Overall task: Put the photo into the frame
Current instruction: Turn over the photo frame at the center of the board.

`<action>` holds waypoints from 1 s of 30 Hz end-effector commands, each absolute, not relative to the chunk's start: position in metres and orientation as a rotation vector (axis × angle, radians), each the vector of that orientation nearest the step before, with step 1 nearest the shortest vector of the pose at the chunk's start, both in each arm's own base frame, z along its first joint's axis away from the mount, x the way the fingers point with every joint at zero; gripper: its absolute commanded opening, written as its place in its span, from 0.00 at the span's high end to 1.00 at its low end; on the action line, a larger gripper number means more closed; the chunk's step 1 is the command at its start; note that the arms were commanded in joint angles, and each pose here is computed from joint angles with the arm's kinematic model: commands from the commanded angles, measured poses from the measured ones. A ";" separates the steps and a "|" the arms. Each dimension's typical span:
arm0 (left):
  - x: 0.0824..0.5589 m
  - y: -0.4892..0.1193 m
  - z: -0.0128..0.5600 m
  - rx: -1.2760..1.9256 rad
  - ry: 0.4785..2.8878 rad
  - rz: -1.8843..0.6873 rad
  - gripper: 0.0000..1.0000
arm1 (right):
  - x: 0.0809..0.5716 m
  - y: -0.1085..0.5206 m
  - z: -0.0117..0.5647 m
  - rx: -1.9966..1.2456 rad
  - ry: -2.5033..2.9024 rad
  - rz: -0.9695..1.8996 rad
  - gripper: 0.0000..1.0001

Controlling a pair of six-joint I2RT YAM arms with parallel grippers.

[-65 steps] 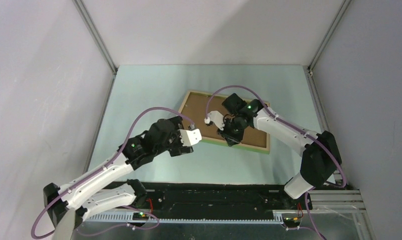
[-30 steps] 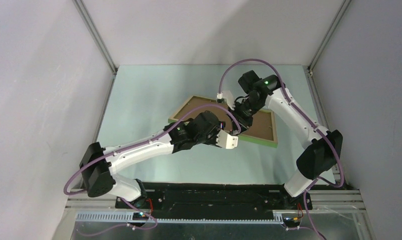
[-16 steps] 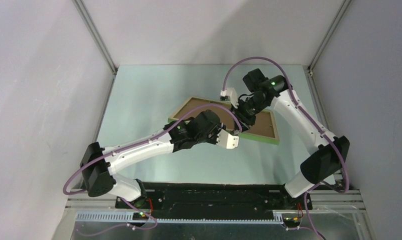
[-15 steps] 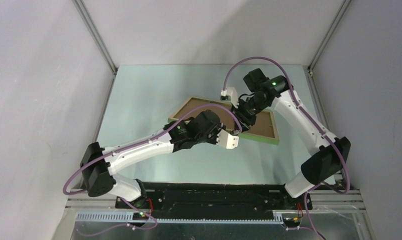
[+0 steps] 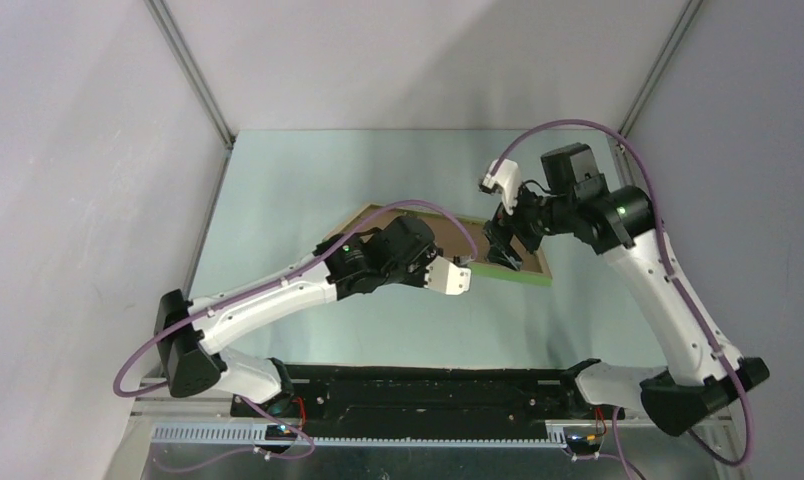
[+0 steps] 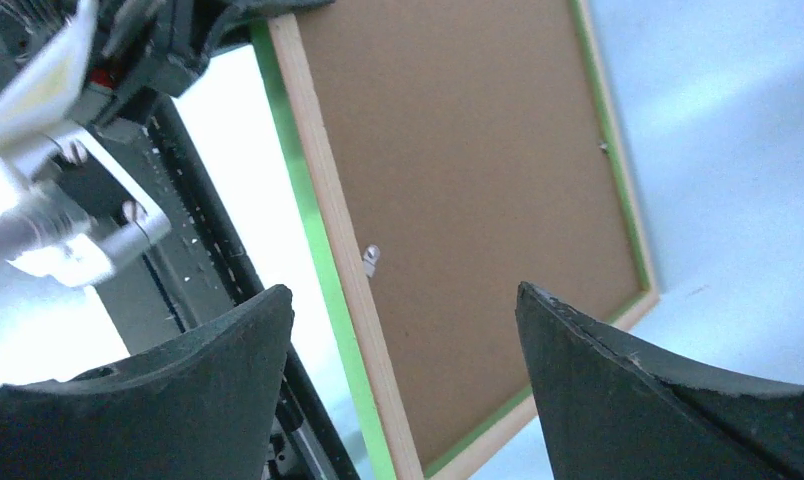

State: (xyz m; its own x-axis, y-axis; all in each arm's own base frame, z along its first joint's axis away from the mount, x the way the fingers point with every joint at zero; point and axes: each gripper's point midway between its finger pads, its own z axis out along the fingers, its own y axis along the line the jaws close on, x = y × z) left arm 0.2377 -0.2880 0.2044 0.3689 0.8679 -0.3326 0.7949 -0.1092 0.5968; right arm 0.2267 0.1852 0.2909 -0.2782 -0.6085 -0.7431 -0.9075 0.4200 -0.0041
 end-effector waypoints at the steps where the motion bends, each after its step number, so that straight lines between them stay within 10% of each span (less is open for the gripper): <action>1: 0.233 -0.281 0.262 1.793 1.389 0.105 1.00 | 0.227 0.173 0.312 -1.212 1.891 0.459 0.14; 30: 0.230 -0.256 0.318 1.840 1.456 0.057 1.00 | 0.212 0.176 0.314 -1.408 1.741 0.178 0.05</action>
State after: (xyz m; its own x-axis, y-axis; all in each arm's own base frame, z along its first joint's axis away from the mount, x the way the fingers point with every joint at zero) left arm 0.2200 -0.2454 0.2777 0.3041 0.8896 -0.3408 0.8609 -0.1035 0.4981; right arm 0.2003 0.1748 0.3046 -0.0374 -0.7134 -0.6998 -0.8851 0.3487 -0.3082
